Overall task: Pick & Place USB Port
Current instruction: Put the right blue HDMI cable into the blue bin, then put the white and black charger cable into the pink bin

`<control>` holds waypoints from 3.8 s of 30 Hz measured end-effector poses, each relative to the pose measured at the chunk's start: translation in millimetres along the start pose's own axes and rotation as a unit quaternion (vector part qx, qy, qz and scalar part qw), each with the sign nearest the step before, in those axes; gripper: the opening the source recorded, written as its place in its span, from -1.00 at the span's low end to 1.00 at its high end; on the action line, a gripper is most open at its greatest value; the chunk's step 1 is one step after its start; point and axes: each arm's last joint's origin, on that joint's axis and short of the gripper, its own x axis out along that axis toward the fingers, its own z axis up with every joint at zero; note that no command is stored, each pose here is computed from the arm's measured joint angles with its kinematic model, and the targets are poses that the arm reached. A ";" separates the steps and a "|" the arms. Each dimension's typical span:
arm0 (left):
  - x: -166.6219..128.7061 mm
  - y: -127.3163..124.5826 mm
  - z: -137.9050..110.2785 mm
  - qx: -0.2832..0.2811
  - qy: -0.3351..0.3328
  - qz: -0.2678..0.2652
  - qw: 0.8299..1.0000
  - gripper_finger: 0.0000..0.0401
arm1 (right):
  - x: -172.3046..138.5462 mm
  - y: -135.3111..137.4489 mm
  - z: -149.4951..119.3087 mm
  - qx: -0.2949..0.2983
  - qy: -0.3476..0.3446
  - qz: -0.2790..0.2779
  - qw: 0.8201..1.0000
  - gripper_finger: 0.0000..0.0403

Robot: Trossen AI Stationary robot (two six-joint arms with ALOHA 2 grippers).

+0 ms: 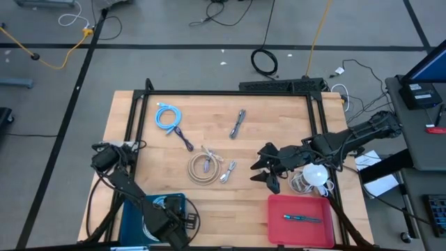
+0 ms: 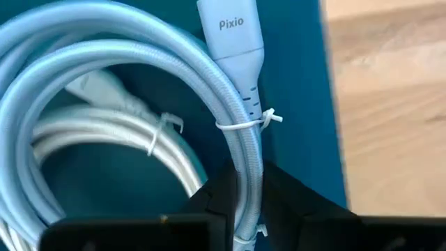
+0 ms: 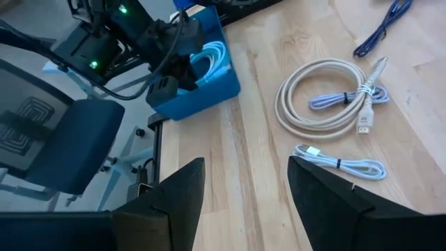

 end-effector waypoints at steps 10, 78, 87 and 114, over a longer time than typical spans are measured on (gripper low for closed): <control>-31.7 11.8 8.6 -0.002 0.020 -0.017 1.000 -0.37 | -1.3 -1.7 -2.4 -0.010 0.014 -0.007 1.000 -0.01; -153.1 72.9 103.9 0.134 -0.224 -0.237 0.936 -0.19 | 88.3 -206.0 87.4 -0.577 0.267 -0.156 0.756 -0.01; -153.4 73.2 102.6 0.129 -0.221 -0.241 0.936 -0.19 | 126.0 -227.8 22.2 -0.551 0.342 -0.182 0.739 -0.01; -155.6 69.8 104.4 0.123 -0.282 -0.270 0.912 -0.19 | 84.1 -271.5 99.9 0.419 0.011 -0.320 0.850 -0.26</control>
